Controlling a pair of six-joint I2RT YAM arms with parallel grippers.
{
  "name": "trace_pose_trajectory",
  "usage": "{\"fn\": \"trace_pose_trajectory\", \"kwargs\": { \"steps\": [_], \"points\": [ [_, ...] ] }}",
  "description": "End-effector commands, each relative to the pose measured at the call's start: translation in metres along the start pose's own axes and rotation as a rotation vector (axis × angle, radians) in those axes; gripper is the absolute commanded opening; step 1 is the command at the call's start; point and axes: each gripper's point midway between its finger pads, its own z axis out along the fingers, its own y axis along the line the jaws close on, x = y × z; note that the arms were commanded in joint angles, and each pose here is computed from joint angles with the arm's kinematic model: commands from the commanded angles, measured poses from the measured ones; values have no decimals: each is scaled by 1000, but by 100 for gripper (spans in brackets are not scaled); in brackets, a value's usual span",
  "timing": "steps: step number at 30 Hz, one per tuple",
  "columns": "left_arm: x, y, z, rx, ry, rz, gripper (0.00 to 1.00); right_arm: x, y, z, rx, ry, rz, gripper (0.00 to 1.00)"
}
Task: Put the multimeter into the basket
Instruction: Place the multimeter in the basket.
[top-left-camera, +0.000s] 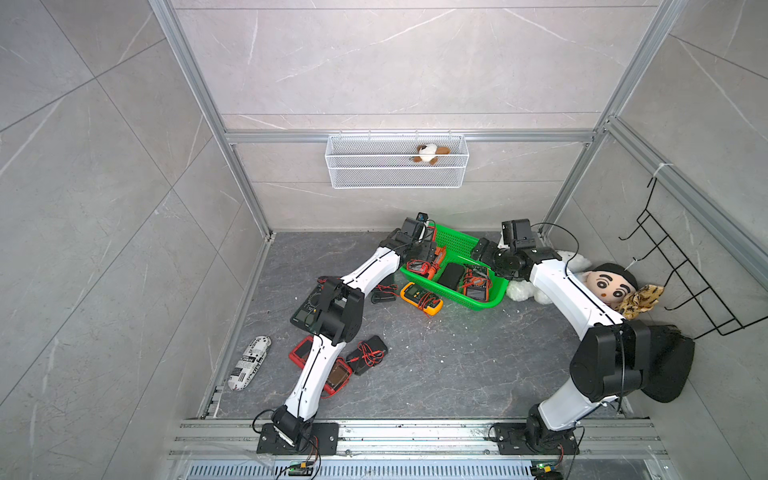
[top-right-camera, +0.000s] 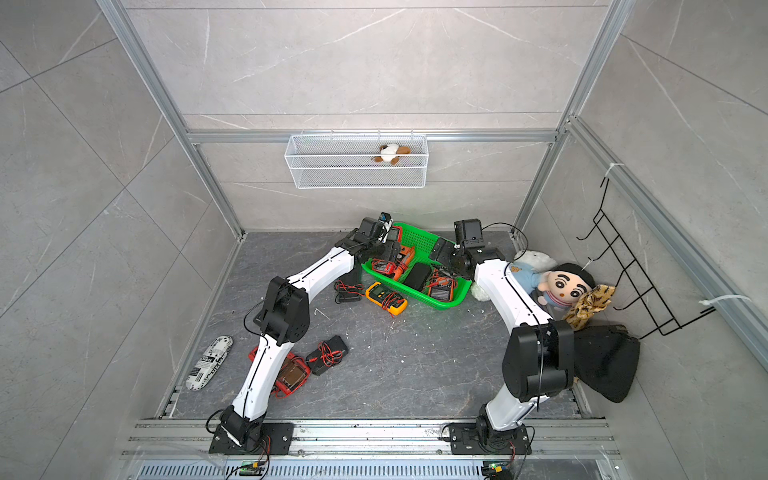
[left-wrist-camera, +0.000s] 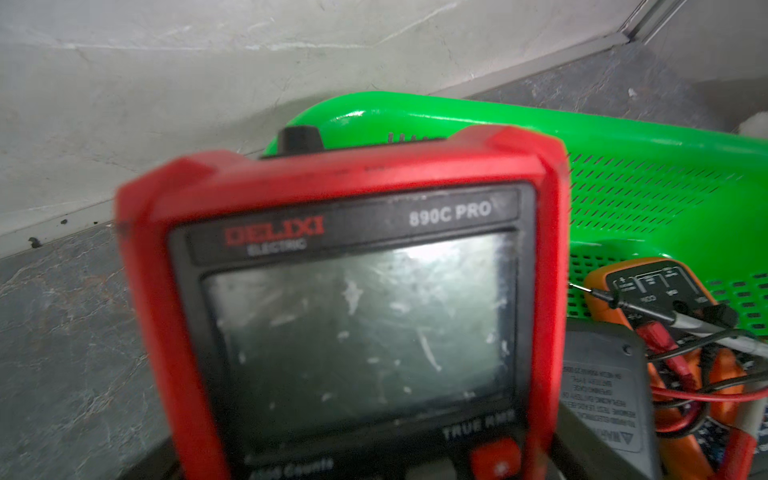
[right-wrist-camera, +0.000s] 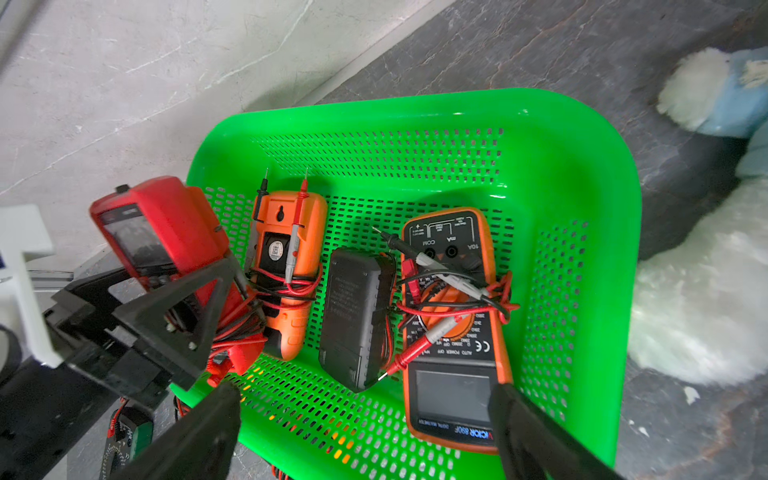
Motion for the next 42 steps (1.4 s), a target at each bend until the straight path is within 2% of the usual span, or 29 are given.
{"fn": "trace_pose_trajectory", "kwargs": {
  "steps": [1,7,13,25,30,36,38,42],
  "points": [
    [-48,-4,-17,3,-129,80,33,1,4,-5,-22,-8,-11,97],
    [-43,-4,-10,9,-123,71,84,0,4,-6,-24,-14,-16,97],
    [-43,-6,-9,19,-125,77,99,-2,4,-6,-18,-22,-23,97],
    [-43,-7,-11,22,-124,92,99,-6,7,-2,-18,-24,-25,97],
    [-53,-8,-22,25,-145,69,99,-7,6,-2,-11,-22,-34,97],
    [-89,-11,-61,36,-229,13,98,-7,4,-1,2,-15,-51,98],
    [-107,-11,-86,37,-281,-12,98,-7,4,-2,11,-17,-60,99],
    [-123,-7,-117,25,-345,-63,98,-7,2,-5,32,-19,-77,100]
  ]
}}
